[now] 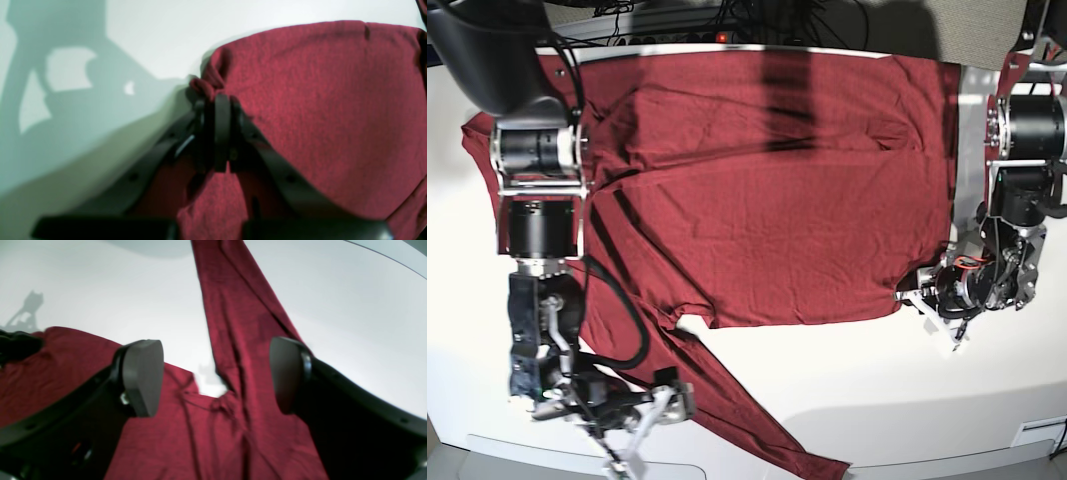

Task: Fold the T-shirt properly
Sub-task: 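Lift the hem with both grippers and fold it toward the collar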

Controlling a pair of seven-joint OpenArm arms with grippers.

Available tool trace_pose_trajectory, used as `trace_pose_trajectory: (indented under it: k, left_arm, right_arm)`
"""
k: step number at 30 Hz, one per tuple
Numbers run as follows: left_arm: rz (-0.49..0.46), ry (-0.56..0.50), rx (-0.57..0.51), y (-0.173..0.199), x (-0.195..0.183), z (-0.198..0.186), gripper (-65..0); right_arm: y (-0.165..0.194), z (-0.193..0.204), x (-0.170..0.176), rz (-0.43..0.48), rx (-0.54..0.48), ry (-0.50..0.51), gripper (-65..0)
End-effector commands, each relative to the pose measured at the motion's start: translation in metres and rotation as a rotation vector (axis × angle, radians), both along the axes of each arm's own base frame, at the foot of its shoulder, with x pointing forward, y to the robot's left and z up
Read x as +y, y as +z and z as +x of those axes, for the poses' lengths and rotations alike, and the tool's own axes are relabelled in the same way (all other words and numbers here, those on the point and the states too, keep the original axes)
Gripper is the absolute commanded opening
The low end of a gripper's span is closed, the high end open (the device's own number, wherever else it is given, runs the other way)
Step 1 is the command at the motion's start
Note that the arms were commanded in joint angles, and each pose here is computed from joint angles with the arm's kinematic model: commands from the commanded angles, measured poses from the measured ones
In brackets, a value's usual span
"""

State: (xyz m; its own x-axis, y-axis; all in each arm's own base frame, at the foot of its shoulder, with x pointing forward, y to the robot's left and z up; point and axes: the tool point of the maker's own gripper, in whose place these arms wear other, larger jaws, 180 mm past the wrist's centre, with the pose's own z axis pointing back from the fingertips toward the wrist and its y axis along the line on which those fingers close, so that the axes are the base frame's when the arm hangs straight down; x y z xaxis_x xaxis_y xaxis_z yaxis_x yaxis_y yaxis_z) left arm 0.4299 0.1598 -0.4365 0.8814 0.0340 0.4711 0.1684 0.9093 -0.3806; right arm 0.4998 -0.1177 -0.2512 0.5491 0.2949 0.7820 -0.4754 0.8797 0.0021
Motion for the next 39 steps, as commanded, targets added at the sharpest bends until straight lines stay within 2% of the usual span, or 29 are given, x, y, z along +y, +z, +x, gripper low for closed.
trace_pose_trajectory:
  k: [1, 4, 9, 12, 19, 29, 36, 38, 39]
  left_arm:
    - [0.021, -0.014, -0.018, 0.012, 0.003, 0.009, -65.0]
    - [0.030, -0.022, -0.061, 0.024, 0.004, 0.018, -65.0]
    - [0.037, -0.036, -0.118, 0.041, 0.001, 0.029, -65.0]
    - [0.038, -0.037, -0.123, 0.042, 0.001, 0.029, -65.0]
    - [0.037, -0.037, -0.123, 0.042, 0.000, 0.029, -65.0]
    - [0.027, -0.034, -0.125, 0.043, -0.001, 0.030, -65.0]
    - [0.027, -0.034, -0.126, 0.043, 0.000, 0.030, -65.0]
    - [0.028, -0.034, -0.126, 0.043, 0.000, 0.030, -65.0]
    - [0.027, -0.033, -0.126, 0.043, 0.000, 0.030, -65.0]
  right_arm:
    - [0.023, 0.009, -0.007, -0.001, -0.063, -0.005, -17.5]
    - [0.001, -0.001, -0.017, -0.014, -0.022, -0.018, -17.5]
    - [-0.068, -0.025, -0.018, -0.018, 0.061, -0.042, -17.5]
    - [-0.094, -0.033, -0.018, -0.031, 0.077, -0.054, -17.5]
    - [-0.107, -0.026, -0.028, -0.072, -0.004, -0.064, -17.5]
    - [-0.143, -0.033, -0.029, -0.040, 0.023, -0.076, -18.0]
    - [-0.164, -0.037, -0.016, -0.048, 0.010, -0.045, -18.0]
    - [-0.169, -0.040, -0.013, -0.050, 0.028, -0.041, -19.8]
    - [-0.171, -0.041, -0.012, -0.051, 0.036, -0.041, -23.0]
